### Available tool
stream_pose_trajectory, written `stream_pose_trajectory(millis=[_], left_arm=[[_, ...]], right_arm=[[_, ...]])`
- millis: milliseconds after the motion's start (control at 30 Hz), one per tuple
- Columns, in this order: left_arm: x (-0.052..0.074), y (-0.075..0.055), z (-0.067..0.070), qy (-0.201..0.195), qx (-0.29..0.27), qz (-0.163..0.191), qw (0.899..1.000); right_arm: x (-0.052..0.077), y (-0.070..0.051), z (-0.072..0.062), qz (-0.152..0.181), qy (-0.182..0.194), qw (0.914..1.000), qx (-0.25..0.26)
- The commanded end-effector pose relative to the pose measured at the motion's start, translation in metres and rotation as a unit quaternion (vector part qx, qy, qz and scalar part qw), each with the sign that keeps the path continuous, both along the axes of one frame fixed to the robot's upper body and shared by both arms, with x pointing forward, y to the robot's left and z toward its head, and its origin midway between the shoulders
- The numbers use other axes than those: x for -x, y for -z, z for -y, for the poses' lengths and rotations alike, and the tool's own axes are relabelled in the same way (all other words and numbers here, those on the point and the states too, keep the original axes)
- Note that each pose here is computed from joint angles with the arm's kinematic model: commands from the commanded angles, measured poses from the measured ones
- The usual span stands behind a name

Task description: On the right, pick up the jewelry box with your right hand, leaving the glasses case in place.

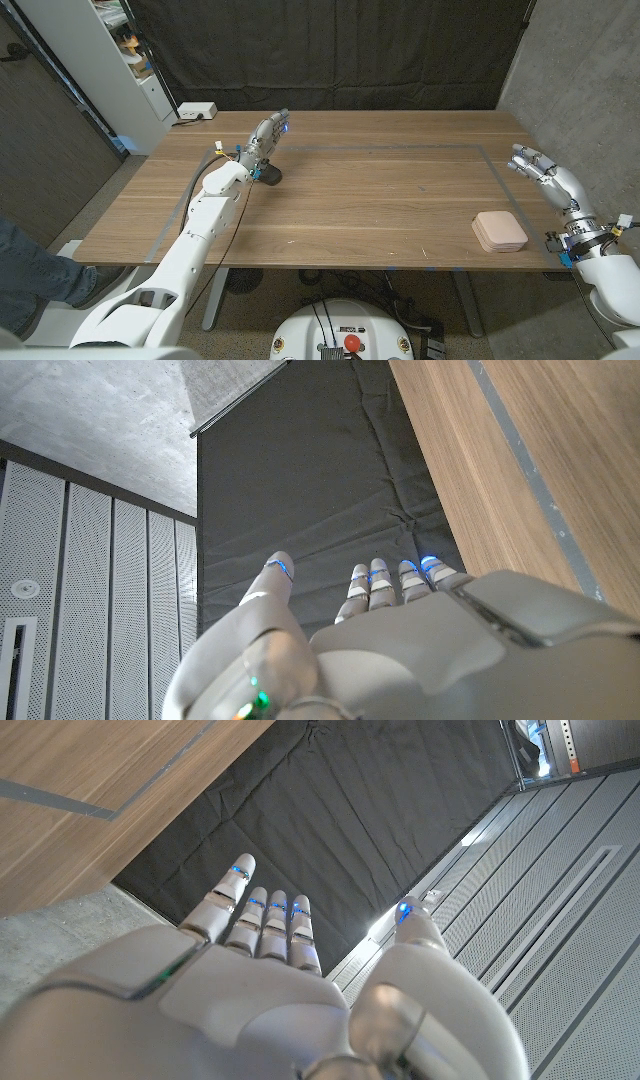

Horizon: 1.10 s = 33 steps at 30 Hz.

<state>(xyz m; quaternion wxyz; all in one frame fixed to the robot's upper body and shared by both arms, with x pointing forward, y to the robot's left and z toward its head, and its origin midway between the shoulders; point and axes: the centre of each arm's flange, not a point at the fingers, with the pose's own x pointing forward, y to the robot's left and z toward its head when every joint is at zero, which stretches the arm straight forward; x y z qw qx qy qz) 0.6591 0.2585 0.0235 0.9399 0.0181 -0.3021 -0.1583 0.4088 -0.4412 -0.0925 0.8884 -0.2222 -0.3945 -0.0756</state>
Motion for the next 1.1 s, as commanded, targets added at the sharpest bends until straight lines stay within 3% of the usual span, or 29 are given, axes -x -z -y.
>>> stream_pose_trajectory(millis=[33, 1100], left_arm=[[-0.001, -0.001, 0.001, 0.001, -0.003, -0.001, 1.0], [-0.001, -0.008, -0.001, -0.001, -0.008, 0.003, 1.0]], right_arm=[[0.002, 0.006, -0.002, -0.005, 0.005, 0.9999, 0.012], [0.014, 0.009, -0.007, -0.005, 0.058, 0.9941, 0.091]])
